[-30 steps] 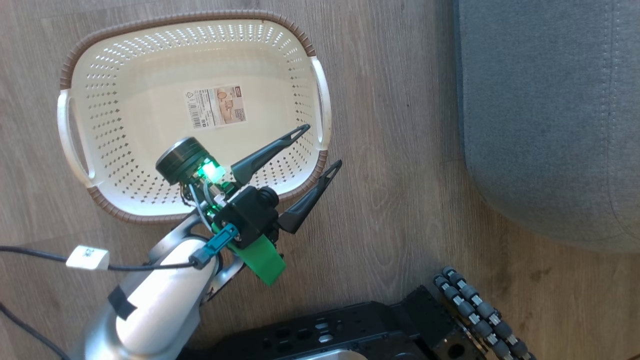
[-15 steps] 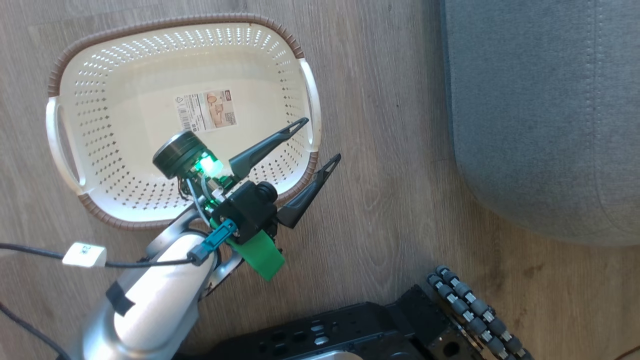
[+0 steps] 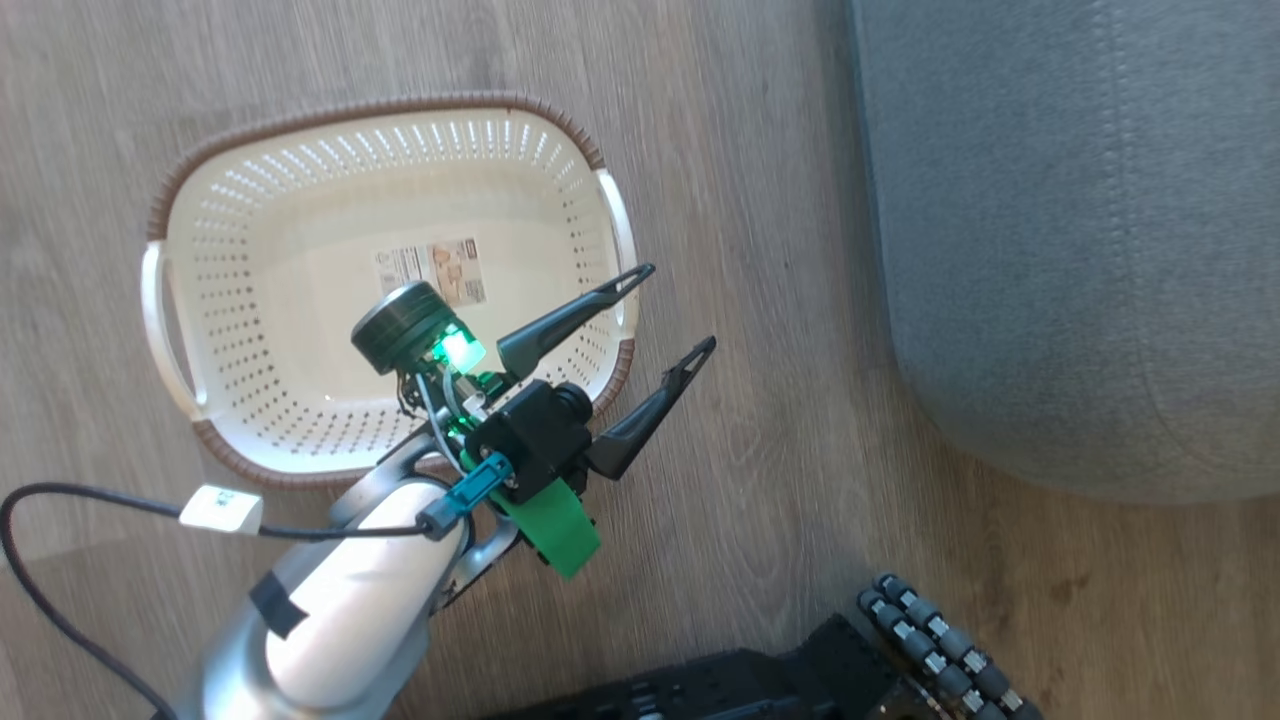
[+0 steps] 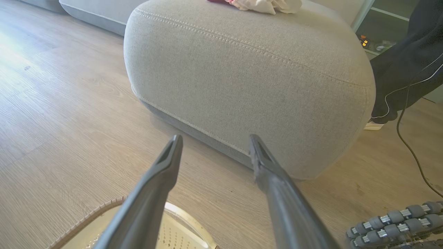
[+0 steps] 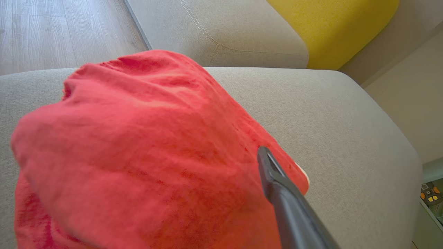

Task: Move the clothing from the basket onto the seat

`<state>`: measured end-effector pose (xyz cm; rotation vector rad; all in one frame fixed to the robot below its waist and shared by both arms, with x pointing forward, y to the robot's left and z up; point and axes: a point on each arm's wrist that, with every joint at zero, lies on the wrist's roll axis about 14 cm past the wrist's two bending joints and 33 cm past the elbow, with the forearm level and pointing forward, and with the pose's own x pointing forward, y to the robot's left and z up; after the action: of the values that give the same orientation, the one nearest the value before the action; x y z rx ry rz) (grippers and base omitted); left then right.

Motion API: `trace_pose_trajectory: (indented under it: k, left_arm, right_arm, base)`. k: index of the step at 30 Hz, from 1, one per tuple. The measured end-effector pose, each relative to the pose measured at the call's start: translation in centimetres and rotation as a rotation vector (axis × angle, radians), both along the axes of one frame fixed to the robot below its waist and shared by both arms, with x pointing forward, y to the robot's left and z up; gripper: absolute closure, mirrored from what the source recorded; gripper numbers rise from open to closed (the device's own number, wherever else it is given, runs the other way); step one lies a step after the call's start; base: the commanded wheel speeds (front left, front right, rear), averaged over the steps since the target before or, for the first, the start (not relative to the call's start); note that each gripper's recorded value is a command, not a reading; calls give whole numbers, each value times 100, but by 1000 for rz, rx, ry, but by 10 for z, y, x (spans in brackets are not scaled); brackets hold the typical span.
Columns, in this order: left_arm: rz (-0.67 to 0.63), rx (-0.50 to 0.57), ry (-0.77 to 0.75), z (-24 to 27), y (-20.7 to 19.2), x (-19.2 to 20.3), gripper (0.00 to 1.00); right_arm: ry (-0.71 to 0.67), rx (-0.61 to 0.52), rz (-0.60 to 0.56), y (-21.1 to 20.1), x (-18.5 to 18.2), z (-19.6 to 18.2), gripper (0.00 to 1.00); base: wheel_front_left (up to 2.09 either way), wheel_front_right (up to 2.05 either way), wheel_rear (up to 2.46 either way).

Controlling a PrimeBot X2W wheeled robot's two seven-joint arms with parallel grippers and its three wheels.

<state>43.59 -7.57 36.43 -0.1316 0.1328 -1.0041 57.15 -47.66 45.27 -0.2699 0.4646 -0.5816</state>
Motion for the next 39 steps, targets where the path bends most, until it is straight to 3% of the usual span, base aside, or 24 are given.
trace_pose_trajectory:
  k: [13,24,29,34,39]
  left_arm:
    - [0,-45,-91,61,-13,-13,0]
    - [62,-74,-188,120,-10,-22,0]
    - [154,-115,-208,148,4,-20,0]
    - [237,-106,-239,163,27,-23,0]
    - [384,-104,-279,181,62,-18,0]
  right_arm:
    - [-48,-27,39,-2,-25,70,0]
    - [-279,-109,154,18,-42,162,0]
    - [-435,-86,290,71,-29,197,0]
    - [-730,-108,518,154,-25,269,0]
    - [-781,-7,631,170,-75,233,0]
  base:
    - [0,0,0]
    - [0,0,0]
    - [0,0,0]
    - [0,0,0]
    - [0,0,0]
